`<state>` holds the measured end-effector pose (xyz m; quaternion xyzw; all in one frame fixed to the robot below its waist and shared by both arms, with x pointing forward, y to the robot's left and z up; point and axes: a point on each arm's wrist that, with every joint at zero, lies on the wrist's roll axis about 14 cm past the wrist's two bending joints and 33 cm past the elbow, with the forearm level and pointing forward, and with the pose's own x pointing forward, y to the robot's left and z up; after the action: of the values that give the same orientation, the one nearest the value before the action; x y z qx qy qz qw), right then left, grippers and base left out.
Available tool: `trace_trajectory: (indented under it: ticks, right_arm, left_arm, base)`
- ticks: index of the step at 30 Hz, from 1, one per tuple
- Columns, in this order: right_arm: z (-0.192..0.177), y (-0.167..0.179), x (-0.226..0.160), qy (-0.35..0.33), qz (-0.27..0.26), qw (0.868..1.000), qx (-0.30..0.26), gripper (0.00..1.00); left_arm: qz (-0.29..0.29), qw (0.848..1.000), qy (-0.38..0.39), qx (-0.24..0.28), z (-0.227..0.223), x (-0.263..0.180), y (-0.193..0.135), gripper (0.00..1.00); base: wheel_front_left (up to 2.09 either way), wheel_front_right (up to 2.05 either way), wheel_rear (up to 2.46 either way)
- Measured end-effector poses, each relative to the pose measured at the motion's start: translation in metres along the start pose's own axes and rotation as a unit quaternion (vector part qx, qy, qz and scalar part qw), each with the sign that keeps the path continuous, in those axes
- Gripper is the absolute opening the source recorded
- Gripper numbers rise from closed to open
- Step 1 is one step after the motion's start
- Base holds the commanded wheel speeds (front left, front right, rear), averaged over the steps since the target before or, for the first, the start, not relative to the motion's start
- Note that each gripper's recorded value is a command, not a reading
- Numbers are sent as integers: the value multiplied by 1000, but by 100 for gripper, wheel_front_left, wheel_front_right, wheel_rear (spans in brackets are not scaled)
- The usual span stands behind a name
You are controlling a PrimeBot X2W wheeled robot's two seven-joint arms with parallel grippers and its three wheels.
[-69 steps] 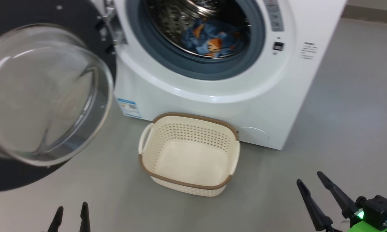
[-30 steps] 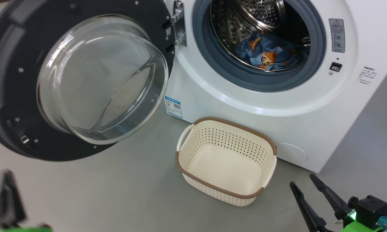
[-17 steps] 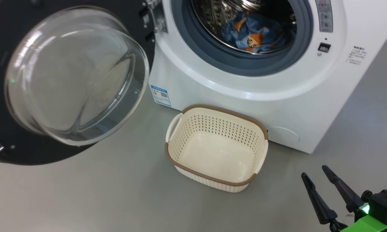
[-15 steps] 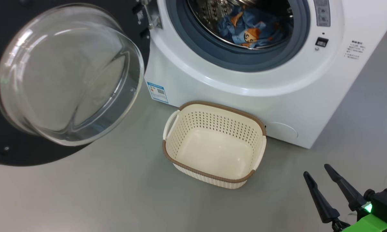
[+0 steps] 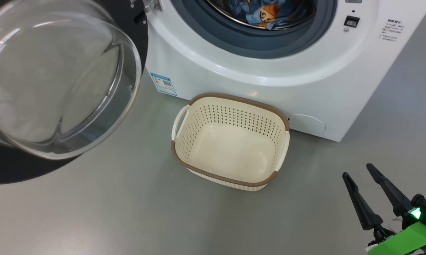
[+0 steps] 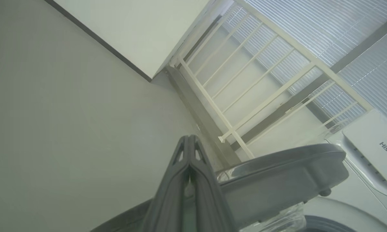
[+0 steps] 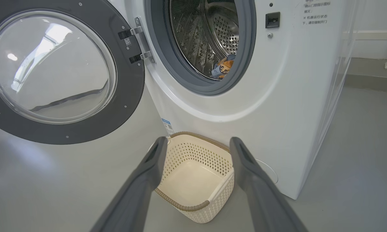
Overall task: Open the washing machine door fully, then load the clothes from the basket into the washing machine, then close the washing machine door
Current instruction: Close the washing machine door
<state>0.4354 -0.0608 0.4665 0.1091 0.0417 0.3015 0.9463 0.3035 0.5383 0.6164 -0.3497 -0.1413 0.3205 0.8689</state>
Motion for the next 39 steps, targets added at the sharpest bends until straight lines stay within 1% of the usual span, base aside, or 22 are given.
trace_trajectory:
  ticks: [2, 3, 5, 7, 9, 14, 22, 28, 34, 39]
  right_arm:
    - [-2, -1, 1, 2, -1, 1000, 2, 100]
    - [-2, -1, 1, 2, -1, 1000, 2, 100]
    - [-4, -3, 1, 4, -2, 1000, 3, 100]
    - [-6, -4, 1, 6, -3, 1000, 4, 100]
    - [-7, -5, 1, 7, -3, 1000, 5, 100]
    - [-6, -6, 1, 5, -5, 1000, 5, 100]
    - [2, -2, 0, -4, -5, 1000, 2, 100]
    - [7, 2, -1, -12, -6, 1000, 5, 100]
    - [10, 7, -4, -16, -6, 1000, 5, 100]
    - [17, 12, -6, -24, -5, 1000, 3, 100]
  left_arm:
    - [4, 999, 39, -15, -14, 4, 1, 0]
    - [4, 999, 39, -15, -14, 4, 1, 0]
    - [8, 997, 73, -27, -26, 6, 1, 0]
    - [15, 995, 99, -27, -36, 6, 5, 0]
    - [22, 993, 112, -36, -38, 7, 7, 0]
    - [19, 987, 152, -38, -45, 6, 4, 0]
    - [-11, 975, 216, -47, -57, -9, -7, 0]
    - [-34, 966, 252, -39, -61, -25, -14, 0]
    - [-69, 952, 296, -33, -68, -45, -24, 0]
    - [-100, 937, 334, -22, -75, -63, -36, 0]
  base:
    - [0, 0, 0]
    - [0, 0, 0]
    - [0, 0, 0]
    - [0, 0, 0]
    - [0, 0, 0]
    - [0, 0, 0]
    - [0, 0, 0]
    - [0, 0, 0]
    - [0, 0, 0]
    - [0, 0, 0]
